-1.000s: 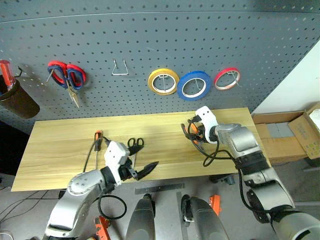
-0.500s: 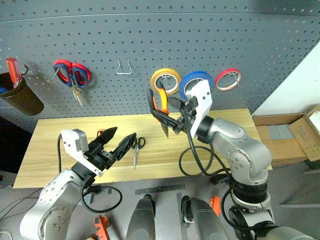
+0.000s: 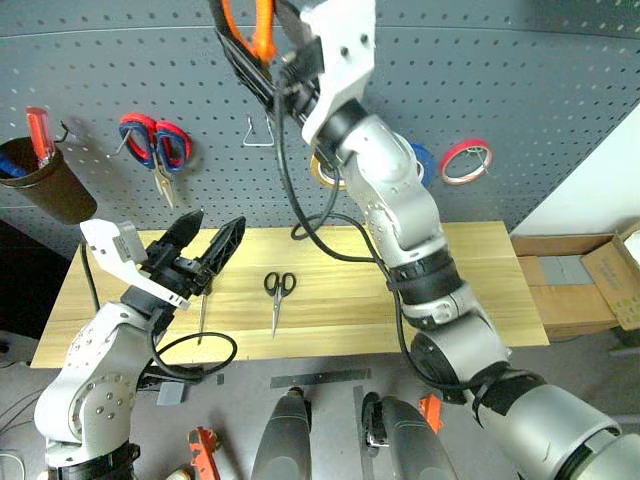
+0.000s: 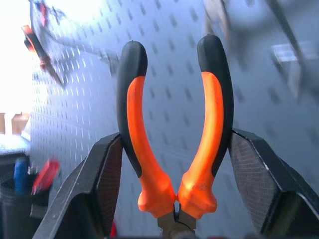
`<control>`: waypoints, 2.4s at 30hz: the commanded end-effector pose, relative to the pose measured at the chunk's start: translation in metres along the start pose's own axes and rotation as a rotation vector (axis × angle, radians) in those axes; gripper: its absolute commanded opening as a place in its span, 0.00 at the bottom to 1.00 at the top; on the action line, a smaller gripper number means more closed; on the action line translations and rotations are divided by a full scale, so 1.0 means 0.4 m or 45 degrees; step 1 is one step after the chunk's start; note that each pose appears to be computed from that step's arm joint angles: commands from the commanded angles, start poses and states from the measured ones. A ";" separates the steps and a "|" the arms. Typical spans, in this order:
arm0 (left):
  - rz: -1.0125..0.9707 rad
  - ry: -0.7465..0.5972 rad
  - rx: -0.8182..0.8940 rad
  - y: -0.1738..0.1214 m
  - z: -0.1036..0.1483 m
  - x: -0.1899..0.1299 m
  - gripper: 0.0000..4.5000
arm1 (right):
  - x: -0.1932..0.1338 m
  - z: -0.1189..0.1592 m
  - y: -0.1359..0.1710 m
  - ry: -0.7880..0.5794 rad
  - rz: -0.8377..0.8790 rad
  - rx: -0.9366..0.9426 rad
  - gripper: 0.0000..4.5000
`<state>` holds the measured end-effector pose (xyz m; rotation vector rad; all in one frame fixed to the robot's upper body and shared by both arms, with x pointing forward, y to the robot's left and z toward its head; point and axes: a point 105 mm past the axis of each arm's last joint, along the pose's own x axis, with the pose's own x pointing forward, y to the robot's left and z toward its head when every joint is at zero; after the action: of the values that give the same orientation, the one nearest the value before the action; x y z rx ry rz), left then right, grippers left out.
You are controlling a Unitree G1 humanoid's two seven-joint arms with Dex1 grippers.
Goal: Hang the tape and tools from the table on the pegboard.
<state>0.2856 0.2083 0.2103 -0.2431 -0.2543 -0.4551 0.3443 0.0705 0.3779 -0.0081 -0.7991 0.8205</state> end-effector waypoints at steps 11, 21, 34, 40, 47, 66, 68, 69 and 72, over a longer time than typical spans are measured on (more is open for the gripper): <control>0.002 -0.096 0.118 0.016 0.032 0.041 1.00 | 0.037 -0.048 0.027 -0.060 -0.003 -0.007 0.61; -0.004 -0.069 0.108 0.015 0.019 0.026 1.00 | 0.022 -0.100 0.012 0.006 -0.045 -0.020 0.61; 0.003 -0.057 0.106 0.018 0.012 0.019 1.00 | 0.006 -0.182 0.038 0.192 -0.003 0.049 0.61; 0.008 -0.052 0.106 0.020 0.009 0.015 1.00 | -0.007 -0.215 0.034 0.274 -0.003 0.030 0.61; 0.001 -0.048 0.102 0.018 0.006 0.020 1.00 | -0.037 -0.285 0.045 0.464 0.041 -0.041 0.61; -0.007 -0.039 0.070 -0.006 -0.015 0.030 1.00 | -0.116 -0.256 0.004 0.423 0.119 -0.168 0.99; 0.005 -0.036 0.065 -0.008 -0.018 0.028 1.00 | -0.137 -0.240 -0.004 0.419 0.134 -0.171 0.99; 0.014 -0.034 0.063 -0.009 -0.020 0.026 1.00 | -0.150 -0.230 -0.009 0.418 0.143 -0.173 0.99; 0.052 -0.022 0.068 -0.007 -0.028 0.019 1.00 | -0.181 -0.210 -0.012 0.434 0.165 -0.153 0.99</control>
<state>0.2993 0.2031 0.1928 -0.2297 -0.2392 -0.4067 0.3864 0.0404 0.2544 -0.3221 -0.4644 0.8246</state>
